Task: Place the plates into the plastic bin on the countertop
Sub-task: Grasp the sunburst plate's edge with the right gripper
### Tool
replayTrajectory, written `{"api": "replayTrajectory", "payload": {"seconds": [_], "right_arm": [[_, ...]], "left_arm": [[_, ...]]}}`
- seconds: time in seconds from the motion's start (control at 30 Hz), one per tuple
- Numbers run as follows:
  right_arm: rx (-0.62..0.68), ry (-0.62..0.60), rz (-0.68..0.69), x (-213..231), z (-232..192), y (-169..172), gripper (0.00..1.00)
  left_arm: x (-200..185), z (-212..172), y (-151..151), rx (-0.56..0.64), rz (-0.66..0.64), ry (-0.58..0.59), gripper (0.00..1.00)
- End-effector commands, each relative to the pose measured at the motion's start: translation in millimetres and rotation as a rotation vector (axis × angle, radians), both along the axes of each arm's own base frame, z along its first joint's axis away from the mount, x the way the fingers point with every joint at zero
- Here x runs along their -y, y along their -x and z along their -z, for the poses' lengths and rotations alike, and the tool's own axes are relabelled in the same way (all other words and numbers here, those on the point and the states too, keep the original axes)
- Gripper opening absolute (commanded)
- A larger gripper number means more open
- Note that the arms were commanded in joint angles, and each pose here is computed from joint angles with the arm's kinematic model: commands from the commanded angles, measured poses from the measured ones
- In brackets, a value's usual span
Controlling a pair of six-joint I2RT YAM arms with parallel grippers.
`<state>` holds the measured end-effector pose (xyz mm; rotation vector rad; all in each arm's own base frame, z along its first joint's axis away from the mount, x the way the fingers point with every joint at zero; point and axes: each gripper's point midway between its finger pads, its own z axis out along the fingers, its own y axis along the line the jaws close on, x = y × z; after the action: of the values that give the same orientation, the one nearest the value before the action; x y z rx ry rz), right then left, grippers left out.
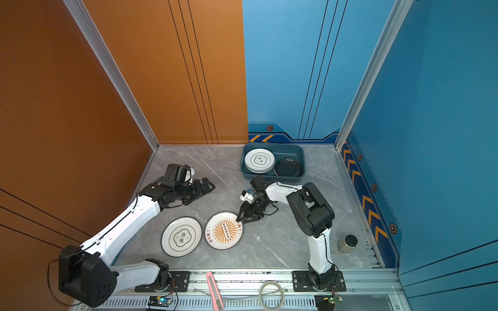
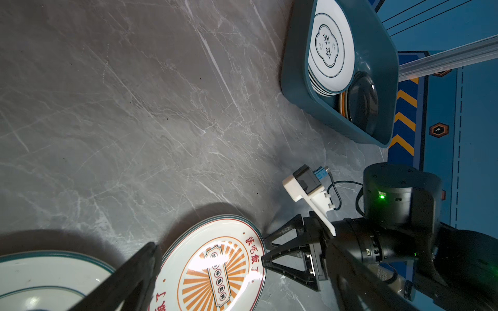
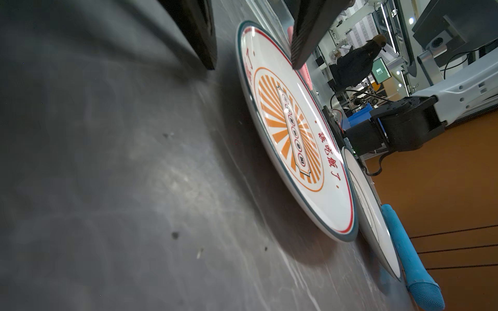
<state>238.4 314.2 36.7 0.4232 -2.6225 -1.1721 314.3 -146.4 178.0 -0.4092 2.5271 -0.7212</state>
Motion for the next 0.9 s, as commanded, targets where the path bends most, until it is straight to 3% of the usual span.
{"api": "replayTrajectory", "payload": {"seconds": [0.0, 0.23, 0.87], "right_arm": [[-0.010, -0.023, -0.008, -7.8, -0.6, -2.7, 0.44], [-0.041, -0.019, -0.018, -9.8, 5.4, -1.5, 0.29], [-0.034, -0.017, -0.006, -15.1, 8.9, -14.7, 0.03]], "left_arm": [[-0.5, 5.1, -0.4, -0.012, 0.004, -0.028, 0.98], [2.2, 9.6, -4.1, -0.014, 0.018, -0.029, 0.98], [4.5, 25.1, 1.6, -0.049, 0.061, -0.037, 0.98]]}}
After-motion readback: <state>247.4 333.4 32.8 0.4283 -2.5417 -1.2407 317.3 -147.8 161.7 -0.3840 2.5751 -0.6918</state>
